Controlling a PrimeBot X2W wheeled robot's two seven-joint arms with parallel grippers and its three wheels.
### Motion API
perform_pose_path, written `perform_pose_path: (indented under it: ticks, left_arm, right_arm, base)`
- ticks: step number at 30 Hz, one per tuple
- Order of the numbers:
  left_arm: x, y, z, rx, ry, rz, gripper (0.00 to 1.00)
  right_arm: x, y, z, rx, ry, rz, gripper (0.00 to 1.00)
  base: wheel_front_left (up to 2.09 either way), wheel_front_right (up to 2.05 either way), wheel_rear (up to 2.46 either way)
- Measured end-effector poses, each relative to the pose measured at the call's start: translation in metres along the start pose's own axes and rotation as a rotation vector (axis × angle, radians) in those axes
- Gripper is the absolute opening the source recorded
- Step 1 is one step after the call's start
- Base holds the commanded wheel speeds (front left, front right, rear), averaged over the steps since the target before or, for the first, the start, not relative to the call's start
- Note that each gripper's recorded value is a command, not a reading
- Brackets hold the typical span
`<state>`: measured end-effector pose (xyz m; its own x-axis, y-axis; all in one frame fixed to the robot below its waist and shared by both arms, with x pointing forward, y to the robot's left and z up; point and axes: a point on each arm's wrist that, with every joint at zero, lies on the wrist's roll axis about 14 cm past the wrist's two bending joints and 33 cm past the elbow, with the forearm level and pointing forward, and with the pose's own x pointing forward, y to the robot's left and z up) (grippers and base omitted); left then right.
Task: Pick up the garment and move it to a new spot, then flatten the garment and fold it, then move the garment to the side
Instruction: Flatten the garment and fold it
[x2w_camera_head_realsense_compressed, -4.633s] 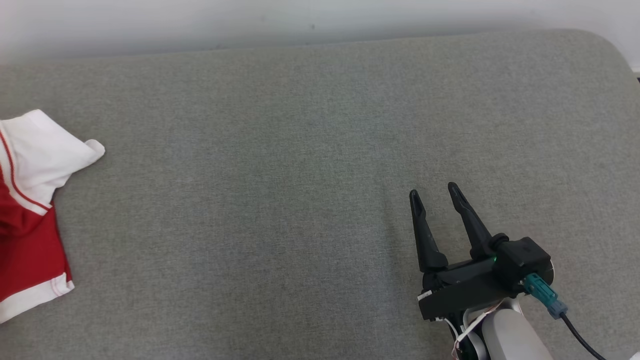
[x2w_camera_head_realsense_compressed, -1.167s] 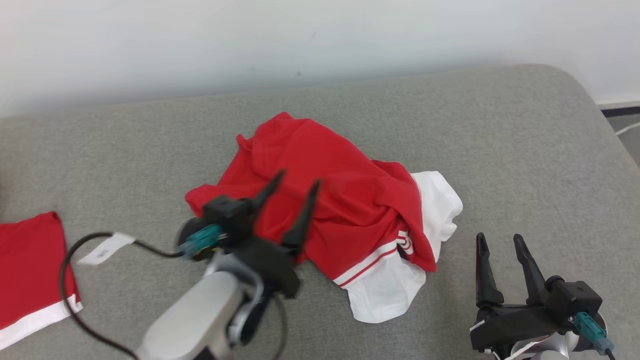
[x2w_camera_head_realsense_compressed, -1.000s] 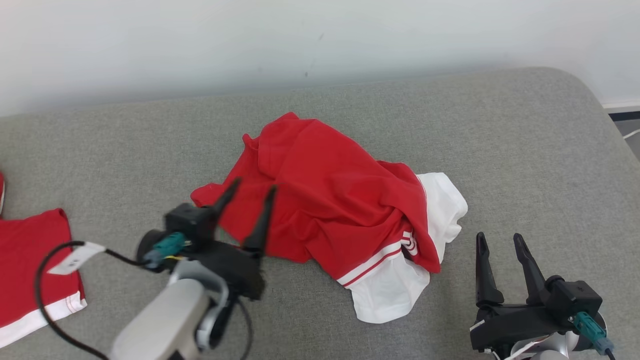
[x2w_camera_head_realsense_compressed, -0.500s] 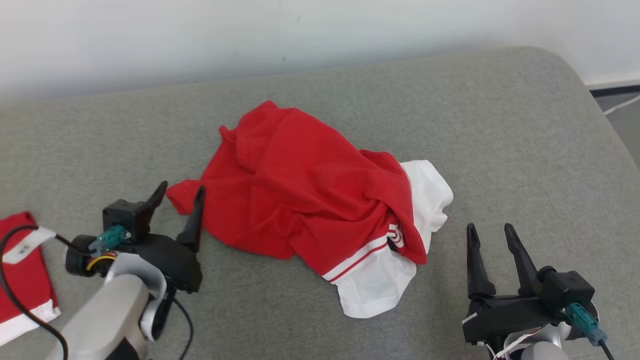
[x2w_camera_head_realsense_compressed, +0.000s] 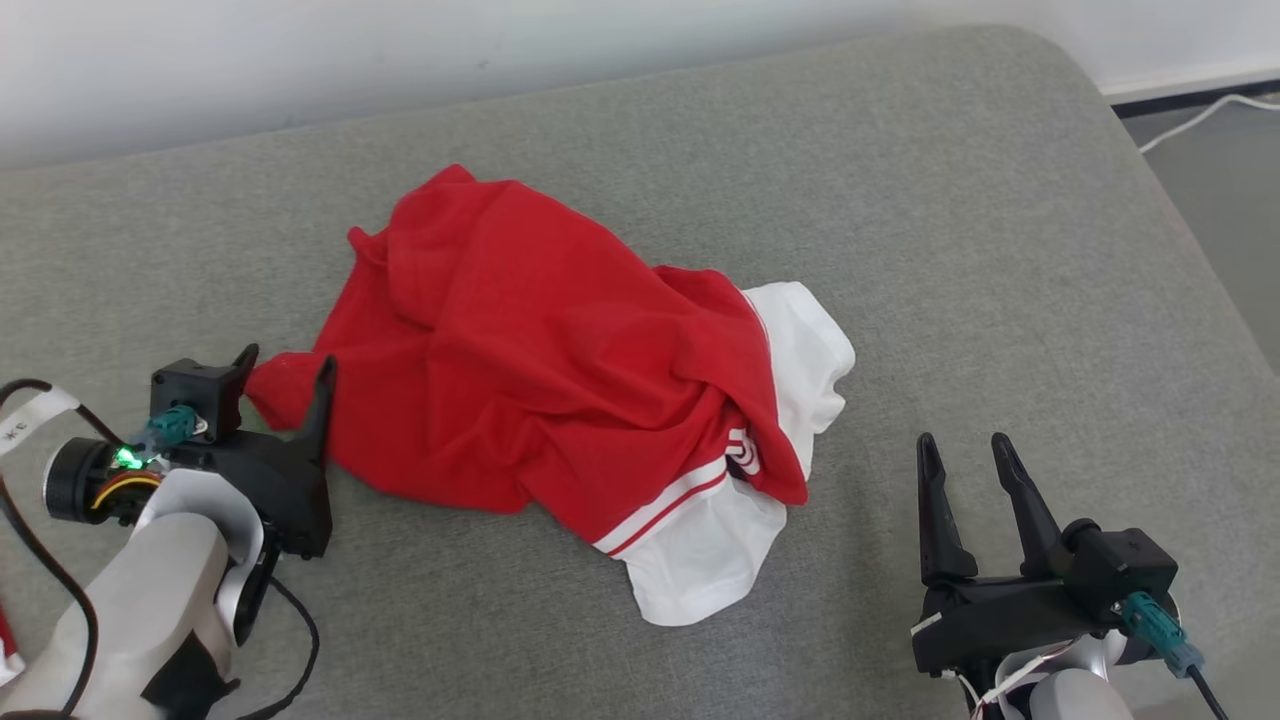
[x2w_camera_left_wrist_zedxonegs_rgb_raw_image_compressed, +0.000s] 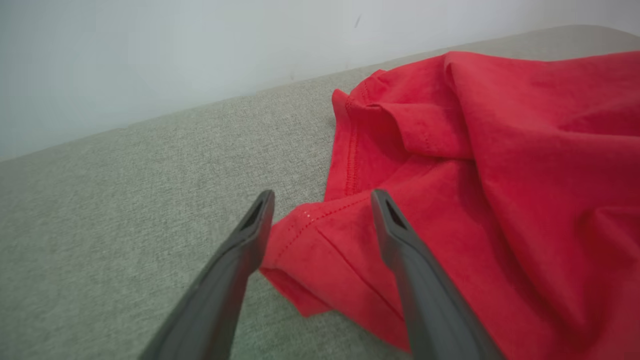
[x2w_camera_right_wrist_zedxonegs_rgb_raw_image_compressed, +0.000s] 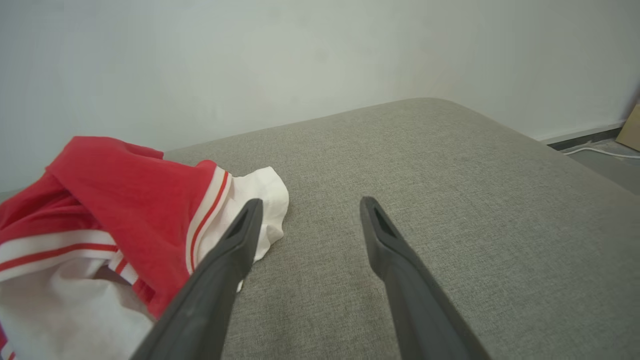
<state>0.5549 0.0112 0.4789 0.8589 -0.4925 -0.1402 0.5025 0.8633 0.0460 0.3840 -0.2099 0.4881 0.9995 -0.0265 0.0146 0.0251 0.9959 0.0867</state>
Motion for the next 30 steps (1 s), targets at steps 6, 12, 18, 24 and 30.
perform_pose_path:
  ticks: [6,12,18,24,30]
  left_arm:
    - [0.006,-0.002,-0.029,0.016,0.099,-0.010,0.73]
    - [0.009,-0.002,-0.028,0.003,0.085,-0.007,0.00]
    - [0.005,-0.002,-0.012,-0.006,0.030,0.000,0.00]
    - [-0.010,-0.001,0.014,-0.058,-0.061,0.042,0.00]
    - [-0.047,-0.003,0.031,-0.143,-0.161,0.109,0.00]
  right_arm:
    - [0.000,-0.008,-0.002,-0.005,0.006,-0.024,1.00]
    - [0.001,-0.011,0.000,-0.006,0.000,-0.030,1.00]
    - [0.004,-0.003,0.001,-0.001,-0.007,-0.008,1.00]
    - [0.001,0.007,0.003,0.006,-0.013,0.021,1.00]
    - [0.001,0.018,0.004,0.013,-0.022,0.052,1.00]
  base:
    - [0.00,0.00,0.00]
    - [0.00,0.00,0.00]
    - [0.00,0.00,0.00]
    - [0.00,0.00,0.00]
    - [0.00,0.00,0.00]
